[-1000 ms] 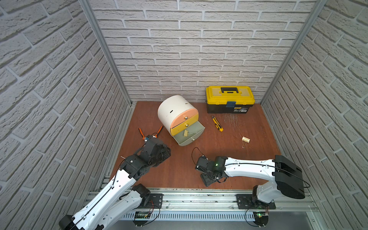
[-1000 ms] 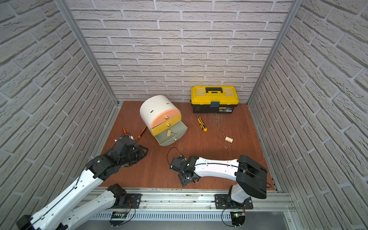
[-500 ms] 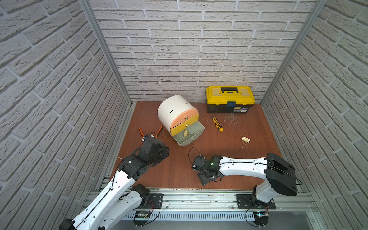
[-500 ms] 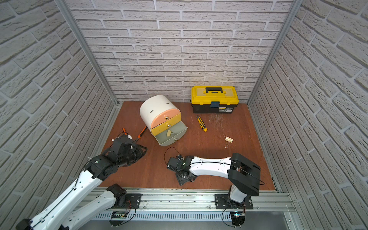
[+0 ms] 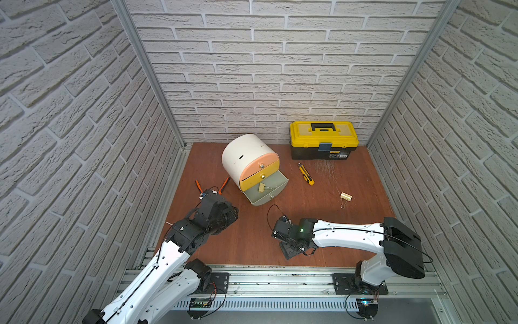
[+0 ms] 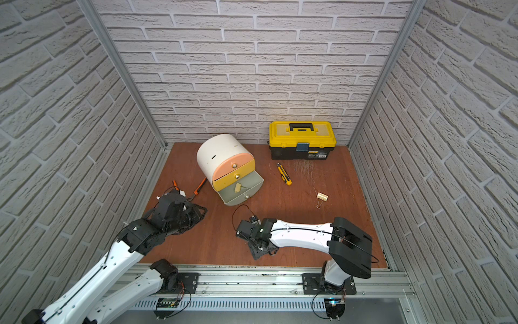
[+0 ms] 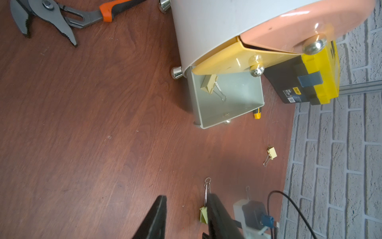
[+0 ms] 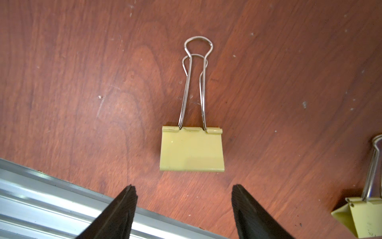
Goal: Put the binder clips in the drawer according to color
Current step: Pick up the binder clip at the center of the board.
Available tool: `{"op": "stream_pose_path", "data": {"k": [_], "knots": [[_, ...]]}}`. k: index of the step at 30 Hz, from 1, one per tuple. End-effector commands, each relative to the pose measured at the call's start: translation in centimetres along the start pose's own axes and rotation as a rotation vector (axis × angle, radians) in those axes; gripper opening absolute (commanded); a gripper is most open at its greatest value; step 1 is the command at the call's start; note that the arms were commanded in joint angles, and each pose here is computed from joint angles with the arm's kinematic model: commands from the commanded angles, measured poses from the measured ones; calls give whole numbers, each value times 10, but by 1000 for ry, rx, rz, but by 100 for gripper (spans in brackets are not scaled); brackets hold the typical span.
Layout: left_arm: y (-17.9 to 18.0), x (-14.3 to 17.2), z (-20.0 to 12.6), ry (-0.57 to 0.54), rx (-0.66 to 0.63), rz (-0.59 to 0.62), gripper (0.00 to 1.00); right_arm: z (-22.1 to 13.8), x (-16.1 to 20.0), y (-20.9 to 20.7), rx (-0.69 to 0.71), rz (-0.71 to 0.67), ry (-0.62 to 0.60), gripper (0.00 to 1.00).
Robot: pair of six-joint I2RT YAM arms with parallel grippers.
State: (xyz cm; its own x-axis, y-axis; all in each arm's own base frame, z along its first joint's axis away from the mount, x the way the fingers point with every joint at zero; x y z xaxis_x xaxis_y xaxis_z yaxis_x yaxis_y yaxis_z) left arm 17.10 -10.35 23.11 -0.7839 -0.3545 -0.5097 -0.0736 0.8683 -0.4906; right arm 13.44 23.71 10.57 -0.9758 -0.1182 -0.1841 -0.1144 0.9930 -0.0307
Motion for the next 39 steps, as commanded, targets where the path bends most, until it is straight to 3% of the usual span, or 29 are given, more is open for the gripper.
{"op": "stream_pose_path", "data": {"k": [1, 16, 33, 39], "knots": [[-4, -6, -7, -24, 14, 8, 38, 2, -3, 0, 11, 10, -13, 78], [-5, -6, -8, -22, 14, 13, 37, 23, -7, -1, 19, 32, 25, 73], [-5, -6, -4, -16, 15, 12, 37, 24, -13, -1, 33, 32, 30, 50], [-9, -9, 1, -19, 20, 17, 37, 11, -20, 0, 32, 22, 6, 46]]}}
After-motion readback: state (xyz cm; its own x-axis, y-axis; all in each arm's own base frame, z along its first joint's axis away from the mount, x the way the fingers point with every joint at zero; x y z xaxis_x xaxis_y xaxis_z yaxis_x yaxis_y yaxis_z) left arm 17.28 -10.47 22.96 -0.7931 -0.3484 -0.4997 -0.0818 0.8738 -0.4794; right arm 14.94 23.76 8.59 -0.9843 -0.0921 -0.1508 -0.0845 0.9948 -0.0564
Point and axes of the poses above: each gripper's point midway between its finger pads, its own z axis out along the fingers, its own y axis along the line the jaws close on, x = y × z, the point moved 6 cm from there along -z, back along the fingers, and after that the axes turned 15 degrees about z, right-handed, at the moved point
